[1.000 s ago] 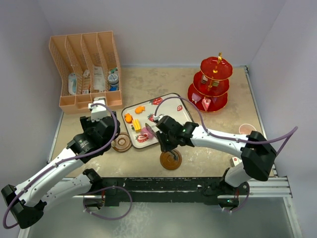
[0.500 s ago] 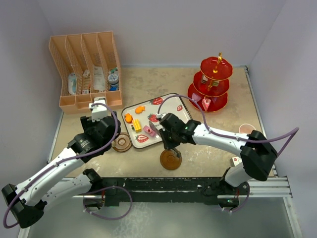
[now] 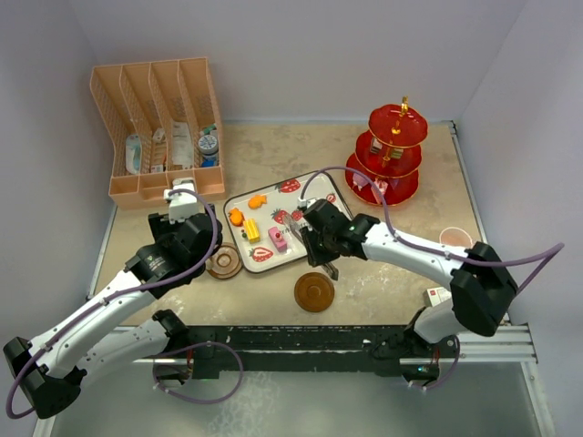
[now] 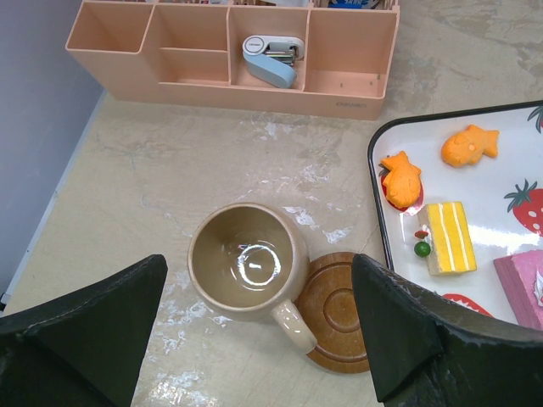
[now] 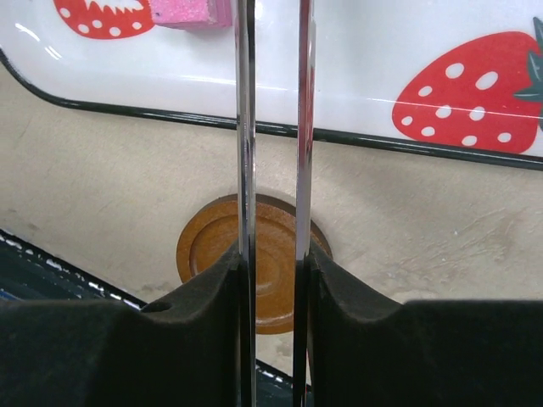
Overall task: Serve the afternoon tea
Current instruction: Pick up the desert from the tray.
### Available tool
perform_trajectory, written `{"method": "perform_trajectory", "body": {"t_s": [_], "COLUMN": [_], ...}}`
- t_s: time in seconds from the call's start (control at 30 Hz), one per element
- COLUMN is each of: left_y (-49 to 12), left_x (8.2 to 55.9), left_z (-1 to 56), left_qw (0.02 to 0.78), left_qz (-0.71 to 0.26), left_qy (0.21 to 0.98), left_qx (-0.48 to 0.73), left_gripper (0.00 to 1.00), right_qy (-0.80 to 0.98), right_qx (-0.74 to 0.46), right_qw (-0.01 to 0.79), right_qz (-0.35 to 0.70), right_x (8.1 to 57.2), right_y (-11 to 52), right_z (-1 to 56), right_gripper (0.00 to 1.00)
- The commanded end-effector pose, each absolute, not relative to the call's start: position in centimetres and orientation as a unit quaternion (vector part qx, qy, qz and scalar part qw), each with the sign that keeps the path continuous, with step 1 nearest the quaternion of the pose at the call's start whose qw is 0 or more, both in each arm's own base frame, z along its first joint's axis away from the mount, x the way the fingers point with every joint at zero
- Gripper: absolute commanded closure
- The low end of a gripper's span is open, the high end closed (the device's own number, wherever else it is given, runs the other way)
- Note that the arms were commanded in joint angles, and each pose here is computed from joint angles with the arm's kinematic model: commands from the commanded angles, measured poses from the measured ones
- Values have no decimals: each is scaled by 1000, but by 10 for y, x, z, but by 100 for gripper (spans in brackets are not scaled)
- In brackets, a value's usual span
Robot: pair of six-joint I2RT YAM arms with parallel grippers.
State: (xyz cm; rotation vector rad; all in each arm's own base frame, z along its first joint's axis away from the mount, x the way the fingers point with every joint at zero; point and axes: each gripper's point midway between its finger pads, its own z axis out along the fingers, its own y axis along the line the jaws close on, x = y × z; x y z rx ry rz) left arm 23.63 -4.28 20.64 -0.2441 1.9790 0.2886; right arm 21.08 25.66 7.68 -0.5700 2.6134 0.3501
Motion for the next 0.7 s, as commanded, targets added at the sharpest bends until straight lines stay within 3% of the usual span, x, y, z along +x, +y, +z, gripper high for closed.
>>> {"method": "perform_trajectory", "body": {"t_s": [0.0,0.67], "left_y": [-43,-43], "left_x": [239,239], "left_z": [220,221], "left_qw": [548,549], "left_qz": [112,108], "left_qy": [821,820], "left_qx": [-118,-118], "left_gripper": [13,13], "right_qy": [928,929], "right_qx": [-203,-248], "right_qw": [279,240], "right_qz": [138,129], "right_x": [224,176], "right_y": [258,267], "right_z": [120,111], "right_gripper": [64,60]}}
